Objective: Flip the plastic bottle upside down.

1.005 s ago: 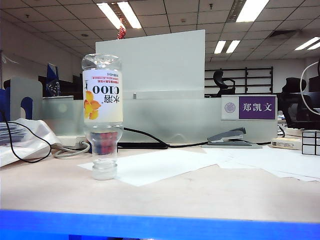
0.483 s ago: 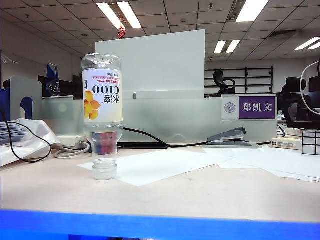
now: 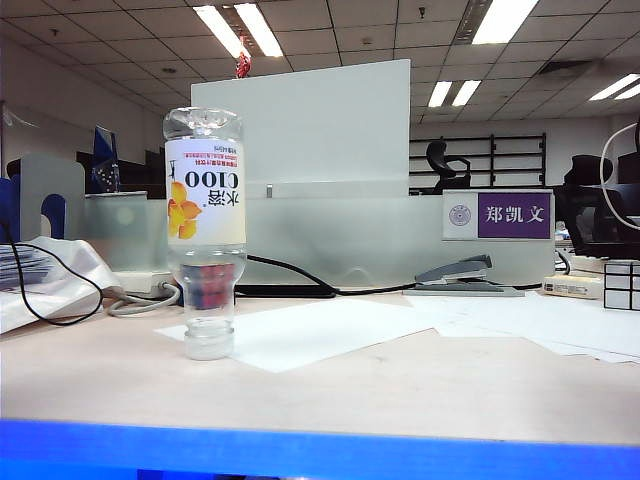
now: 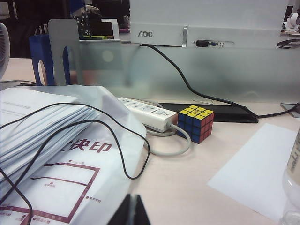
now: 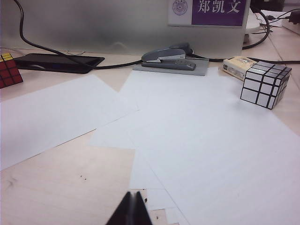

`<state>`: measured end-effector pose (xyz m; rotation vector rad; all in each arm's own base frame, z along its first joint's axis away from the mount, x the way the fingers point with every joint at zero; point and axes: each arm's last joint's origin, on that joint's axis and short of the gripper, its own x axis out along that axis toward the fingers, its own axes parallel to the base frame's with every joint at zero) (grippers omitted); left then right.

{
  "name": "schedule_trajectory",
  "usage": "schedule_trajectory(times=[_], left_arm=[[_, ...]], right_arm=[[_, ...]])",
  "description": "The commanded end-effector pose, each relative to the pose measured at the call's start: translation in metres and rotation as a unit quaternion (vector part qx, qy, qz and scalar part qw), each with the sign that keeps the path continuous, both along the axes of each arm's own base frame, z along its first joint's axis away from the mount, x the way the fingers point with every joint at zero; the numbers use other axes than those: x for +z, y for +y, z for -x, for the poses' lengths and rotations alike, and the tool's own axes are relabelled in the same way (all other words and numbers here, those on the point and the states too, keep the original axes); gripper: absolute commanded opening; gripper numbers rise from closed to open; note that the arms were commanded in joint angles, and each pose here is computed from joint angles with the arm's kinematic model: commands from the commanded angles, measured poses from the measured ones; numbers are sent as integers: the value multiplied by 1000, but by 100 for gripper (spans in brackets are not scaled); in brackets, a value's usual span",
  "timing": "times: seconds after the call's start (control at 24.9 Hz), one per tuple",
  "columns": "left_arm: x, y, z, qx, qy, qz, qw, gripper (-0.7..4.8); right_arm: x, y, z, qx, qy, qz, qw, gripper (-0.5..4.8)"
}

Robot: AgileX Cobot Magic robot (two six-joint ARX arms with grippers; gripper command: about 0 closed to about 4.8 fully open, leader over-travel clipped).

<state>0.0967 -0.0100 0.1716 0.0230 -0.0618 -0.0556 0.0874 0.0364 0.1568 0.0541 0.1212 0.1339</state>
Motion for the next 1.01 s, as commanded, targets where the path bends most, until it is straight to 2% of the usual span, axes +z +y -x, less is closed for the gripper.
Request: schedule_trajectory(times=[0.04,0.2,0.36,0.44,0.68,1.01], left_arm=[[1,0,0,-2,-7,2,1000,-4],[1,0,0,-2,-7,2,1000,-4],[1,0,0,-2,-7,2,1000,-4],[1,0,0,-2,-7,2,1000,-4],[1,0,0,-2,-6,2,1000,-4],[1,0,0,-2,-6,2,1000,-4]], right_arm=[[2,0,0,1,-5,-2,1000,0],[2,-3,-1,-15,-5,-2,1000,0],[2,-15,-5,-78,-6,-3,997,0],[2,-22,-7,-92,-6,-22,996,0],[9,-37,-10,-30,-65,-43,996,0],[15,-48,-10,-91,-95,-37,991,0]])
